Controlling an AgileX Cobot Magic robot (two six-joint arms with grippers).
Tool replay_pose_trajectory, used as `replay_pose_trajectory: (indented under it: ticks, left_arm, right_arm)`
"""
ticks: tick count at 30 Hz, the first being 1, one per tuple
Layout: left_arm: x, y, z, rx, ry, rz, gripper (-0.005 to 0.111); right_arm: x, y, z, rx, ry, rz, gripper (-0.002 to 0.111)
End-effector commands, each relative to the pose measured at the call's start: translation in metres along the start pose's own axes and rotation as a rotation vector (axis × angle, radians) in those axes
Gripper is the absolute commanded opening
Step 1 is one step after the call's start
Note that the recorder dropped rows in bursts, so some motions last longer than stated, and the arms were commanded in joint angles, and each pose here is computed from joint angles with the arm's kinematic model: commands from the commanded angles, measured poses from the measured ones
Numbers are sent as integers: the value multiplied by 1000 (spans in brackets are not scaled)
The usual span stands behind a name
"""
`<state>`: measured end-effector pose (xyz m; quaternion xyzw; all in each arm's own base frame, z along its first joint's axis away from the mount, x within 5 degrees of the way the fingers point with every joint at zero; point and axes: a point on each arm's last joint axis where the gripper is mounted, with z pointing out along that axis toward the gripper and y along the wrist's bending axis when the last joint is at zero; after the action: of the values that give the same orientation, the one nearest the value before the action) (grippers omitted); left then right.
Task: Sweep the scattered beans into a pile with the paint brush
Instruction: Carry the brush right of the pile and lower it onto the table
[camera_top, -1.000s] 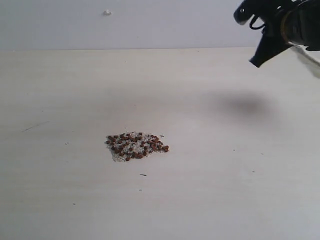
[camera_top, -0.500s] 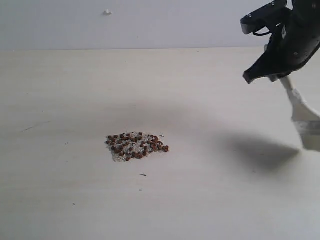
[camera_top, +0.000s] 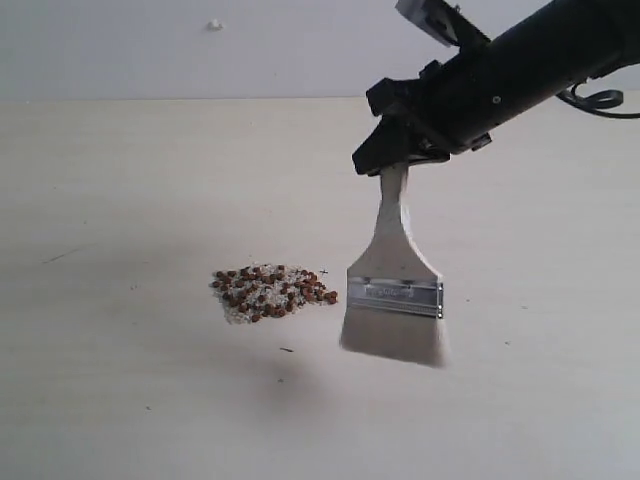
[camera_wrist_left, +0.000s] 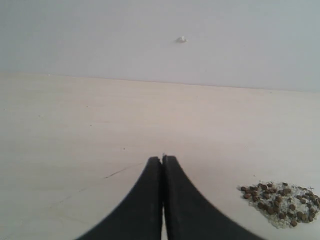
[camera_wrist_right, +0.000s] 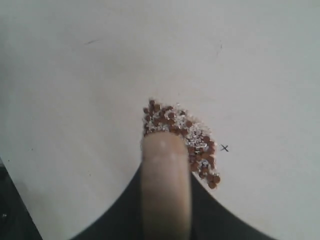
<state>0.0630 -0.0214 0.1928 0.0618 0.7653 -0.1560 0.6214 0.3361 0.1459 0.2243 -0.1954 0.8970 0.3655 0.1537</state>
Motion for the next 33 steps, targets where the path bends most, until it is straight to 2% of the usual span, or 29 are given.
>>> replay_pose_trajectory:
  ticks: [1,5,9,15,20,24,33]
  left_arm:
    - [-1,-1,0,8,-8,-13,0]
    - [-1,-1,0,8,-8,-13,0]
    - [-1,-1,0,8,-8,-13,0]
    - [-1,-1,0,8,-8,-13,0]
    - [-1,-1,0,8,-8,-13,0]
    - [-1,-1,0,8,-8,-13,0]
    - [-1,-1,0,8,-8,-13,0]
  right_arm:
    - [14,-27,13,-49,89,26,0]
    - [22,-61,8,-83,125,83,0]
    - [28,-76,12,-104,150,103,0]
    - [25,-90,34,-178,64,187,0]
    - [26,-94,39,-139,59,189,0]
    - [27,-106,44,-54,46,222,0]
    - [41,-117,64,-142,141,237,0]
